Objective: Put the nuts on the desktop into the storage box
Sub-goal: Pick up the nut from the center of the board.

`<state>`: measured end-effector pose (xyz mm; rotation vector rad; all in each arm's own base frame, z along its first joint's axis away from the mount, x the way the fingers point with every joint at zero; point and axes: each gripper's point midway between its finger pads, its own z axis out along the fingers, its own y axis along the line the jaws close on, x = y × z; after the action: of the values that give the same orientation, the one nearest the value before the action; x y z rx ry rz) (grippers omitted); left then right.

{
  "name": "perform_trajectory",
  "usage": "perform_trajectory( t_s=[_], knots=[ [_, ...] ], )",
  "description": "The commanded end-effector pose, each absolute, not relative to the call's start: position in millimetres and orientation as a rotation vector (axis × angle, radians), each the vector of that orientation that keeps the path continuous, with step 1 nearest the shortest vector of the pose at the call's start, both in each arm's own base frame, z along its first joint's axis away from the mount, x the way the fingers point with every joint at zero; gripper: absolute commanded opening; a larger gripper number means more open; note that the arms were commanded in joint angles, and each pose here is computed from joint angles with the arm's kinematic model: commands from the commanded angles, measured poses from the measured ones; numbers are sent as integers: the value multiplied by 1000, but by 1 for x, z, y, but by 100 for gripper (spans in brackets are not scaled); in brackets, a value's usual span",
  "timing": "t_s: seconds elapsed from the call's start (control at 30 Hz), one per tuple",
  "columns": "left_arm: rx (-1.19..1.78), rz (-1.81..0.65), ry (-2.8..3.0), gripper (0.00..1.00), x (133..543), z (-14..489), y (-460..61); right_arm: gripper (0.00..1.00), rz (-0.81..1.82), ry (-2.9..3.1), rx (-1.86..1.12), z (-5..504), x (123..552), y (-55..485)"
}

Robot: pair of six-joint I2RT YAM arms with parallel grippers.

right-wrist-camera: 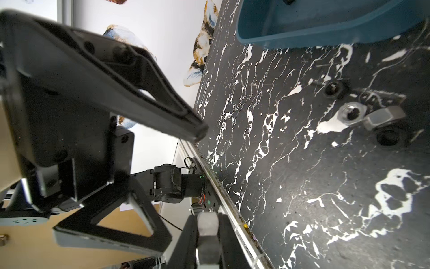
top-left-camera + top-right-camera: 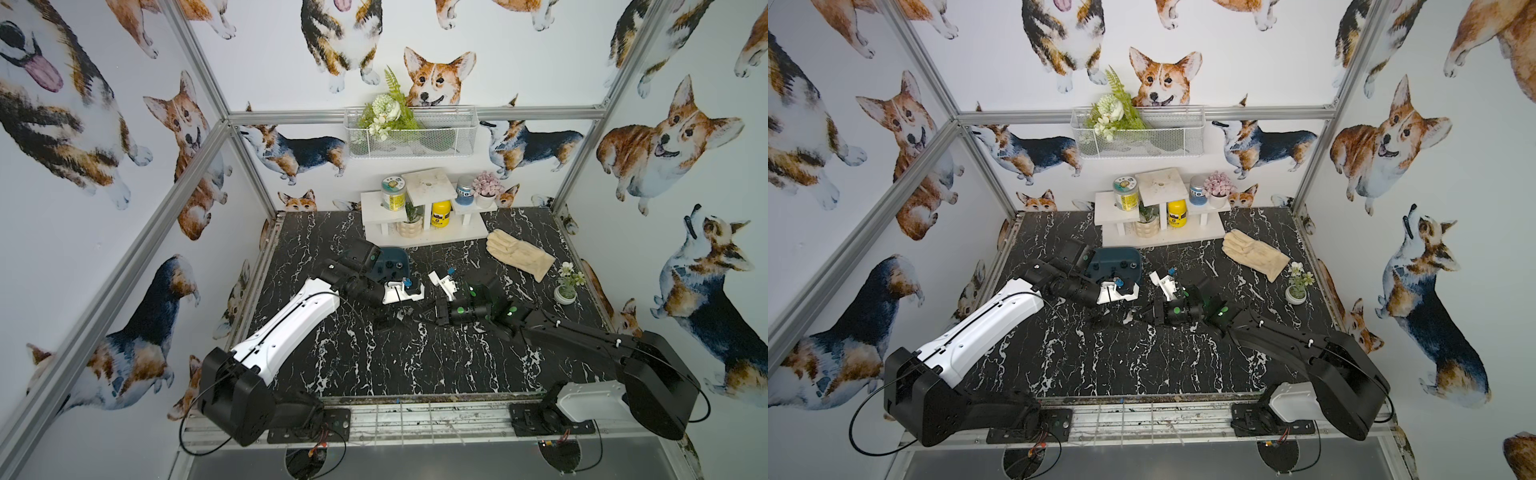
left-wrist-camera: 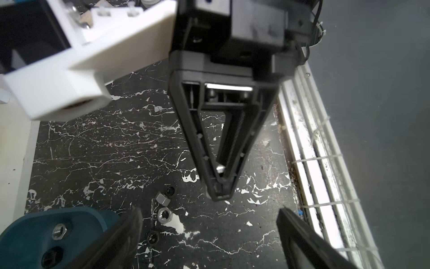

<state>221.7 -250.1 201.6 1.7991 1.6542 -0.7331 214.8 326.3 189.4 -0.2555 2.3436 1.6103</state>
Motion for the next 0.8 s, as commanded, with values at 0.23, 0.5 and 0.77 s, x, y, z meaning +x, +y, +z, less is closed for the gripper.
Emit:
perform_trajectory(
  t_s=[0.23, 0.5, 0.77],
  knots=[
    [1841, -674, 1547, 76, 227, 190, -263, 14, 1832, 2206, -101, 214, 221, 335],
    [1830, -645, 1548, 52, 230, 188, -264, 13, 1867, 2215, -24, 210, 227, 339],
    [1827, -662, 1549, 27, 228, 191, -264, 11, 1880, 2186, 23, 212, 233, 339]
  ],
)
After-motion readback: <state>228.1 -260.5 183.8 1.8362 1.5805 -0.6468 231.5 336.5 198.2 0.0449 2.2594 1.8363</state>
